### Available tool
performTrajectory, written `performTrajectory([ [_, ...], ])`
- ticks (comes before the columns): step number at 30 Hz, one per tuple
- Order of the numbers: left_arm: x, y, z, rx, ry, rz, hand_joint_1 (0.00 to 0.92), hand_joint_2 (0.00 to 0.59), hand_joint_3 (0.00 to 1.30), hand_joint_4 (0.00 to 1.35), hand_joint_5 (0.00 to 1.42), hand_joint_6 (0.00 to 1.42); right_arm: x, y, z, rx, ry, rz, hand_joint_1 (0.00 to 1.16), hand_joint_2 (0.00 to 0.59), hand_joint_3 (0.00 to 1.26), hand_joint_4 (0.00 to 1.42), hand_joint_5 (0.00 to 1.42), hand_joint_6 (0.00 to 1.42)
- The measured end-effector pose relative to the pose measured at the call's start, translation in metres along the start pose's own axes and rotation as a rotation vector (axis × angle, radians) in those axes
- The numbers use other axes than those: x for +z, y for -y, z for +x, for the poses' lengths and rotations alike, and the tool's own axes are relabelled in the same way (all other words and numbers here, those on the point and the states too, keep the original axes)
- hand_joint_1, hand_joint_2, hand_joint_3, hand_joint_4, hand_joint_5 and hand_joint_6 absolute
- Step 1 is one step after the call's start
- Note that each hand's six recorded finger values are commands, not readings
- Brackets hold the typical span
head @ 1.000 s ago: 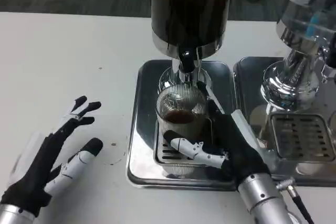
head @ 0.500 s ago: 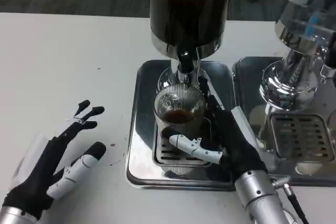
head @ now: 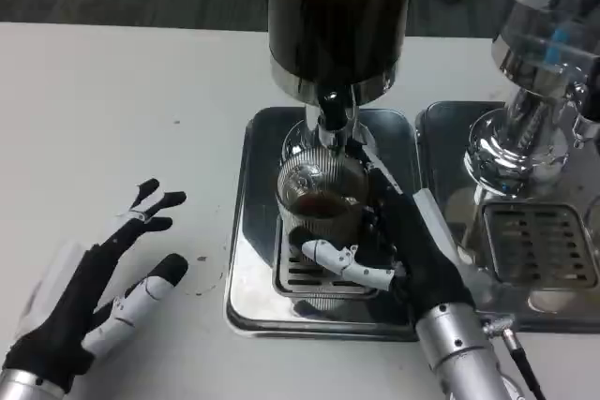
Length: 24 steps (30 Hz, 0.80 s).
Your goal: Grasp the cup under the faucet to collect the drink, then remove the cup.
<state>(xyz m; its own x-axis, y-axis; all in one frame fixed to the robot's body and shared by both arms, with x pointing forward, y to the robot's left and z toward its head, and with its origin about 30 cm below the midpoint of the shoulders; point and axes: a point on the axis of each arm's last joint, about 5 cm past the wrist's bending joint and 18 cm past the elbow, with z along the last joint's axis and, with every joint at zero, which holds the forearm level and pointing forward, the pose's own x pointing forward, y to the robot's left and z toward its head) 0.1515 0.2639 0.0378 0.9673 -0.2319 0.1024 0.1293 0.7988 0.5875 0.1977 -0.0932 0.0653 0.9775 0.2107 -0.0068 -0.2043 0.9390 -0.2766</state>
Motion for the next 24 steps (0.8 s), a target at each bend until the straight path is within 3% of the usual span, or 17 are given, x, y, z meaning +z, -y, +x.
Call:
performTrajectory([
  [7, 0.0005, -0.0001, -0.0001, 0.008, 0.004, 0.001, 0.0, 0.157, 0.21, 0.0, 0.22, 0.04, 0.001, -0.0028, 0.0002, -0.025, 0.004, -0.008, 0.95, 0.214, 0.27, 0.37, 0.33, 0.48],
  [24, 0.0, -0.0006, -0.0007, 0.011, 0.0, 0.0, 0.0, 0.168, 0.21, 0.0, 0.22, 0.03, 0.0016, -0.0055, 0.0007, -0.074, -0.002, 0.022, 1.0, 0.23, 0.38, 0.46, 0.43, 0.62],
])
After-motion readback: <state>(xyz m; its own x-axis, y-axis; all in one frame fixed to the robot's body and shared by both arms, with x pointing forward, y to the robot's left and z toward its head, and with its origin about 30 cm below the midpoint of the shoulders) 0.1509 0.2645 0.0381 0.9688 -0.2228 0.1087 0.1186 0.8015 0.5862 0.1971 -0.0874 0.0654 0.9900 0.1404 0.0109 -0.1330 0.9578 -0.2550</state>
